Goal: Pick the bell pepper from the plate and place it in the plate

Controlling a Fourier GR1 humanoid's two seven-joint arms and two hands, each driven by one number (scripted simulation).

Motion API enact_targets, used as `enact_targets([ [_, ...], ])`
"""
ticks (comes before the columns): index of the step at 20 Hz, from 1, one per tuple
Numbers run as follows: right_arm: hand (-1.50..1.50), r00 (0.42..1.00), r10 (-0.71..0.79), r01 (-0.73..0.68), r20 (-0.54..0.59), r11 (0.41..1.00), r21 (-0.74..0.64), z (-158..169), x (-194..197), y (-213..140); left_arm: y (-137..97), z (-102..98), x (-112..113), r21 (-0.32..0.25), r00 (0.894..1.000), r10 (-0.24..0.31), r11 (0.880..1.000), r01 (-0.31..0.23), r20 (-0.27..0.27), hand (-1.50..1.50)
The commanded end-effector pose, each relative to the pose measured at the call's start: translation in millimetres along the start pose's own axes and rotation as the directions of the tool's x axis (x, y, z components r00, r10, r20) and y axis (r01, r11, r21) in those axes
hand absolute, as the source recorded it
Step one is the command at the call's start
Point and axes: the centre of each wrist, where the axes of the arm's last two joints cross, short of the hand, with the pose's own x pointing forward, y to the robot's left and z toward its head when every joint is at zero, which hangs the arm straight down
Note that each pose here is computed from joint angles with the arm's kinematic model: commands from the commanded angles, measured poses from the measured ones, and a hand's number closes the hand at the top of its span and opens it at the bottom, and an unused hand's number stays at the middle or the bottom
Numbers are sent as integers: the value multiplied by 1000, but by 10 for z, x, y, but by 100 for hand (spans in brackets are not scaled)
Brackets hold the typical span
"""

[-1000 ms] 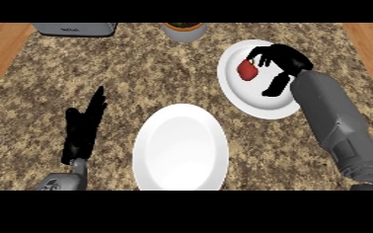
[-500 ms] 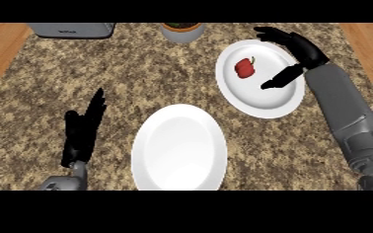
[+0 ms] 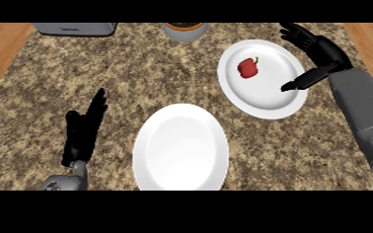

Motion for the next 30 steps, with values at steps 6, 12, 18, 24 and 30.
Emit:
enact_targets([
  [6,-150,994,-75,70,85,996,58,145,-219,127,-116,64,142,-3,1000,4,1000,-4,0,0],
  [12,-150,998,-3,0,61,999,49,65,-112,72,47,41,45,13,1000,3,1000,-2,-10,0],
  [18,-150,999,38,-37,36,999,-20,266,-398,254,11,55,-89,11,1000,-7,1000,7,-6,0],
  [24,-150,997,82,-82,3,996,-40,367,-390,103,73,11,-37,-20,1000,-7,1000,7,-12,0],
  [30,-150,993,110,-112,-32,992,-64,402,-378,35,-76,91,-39,-24,1000,-8,1000,8,11,0],
])
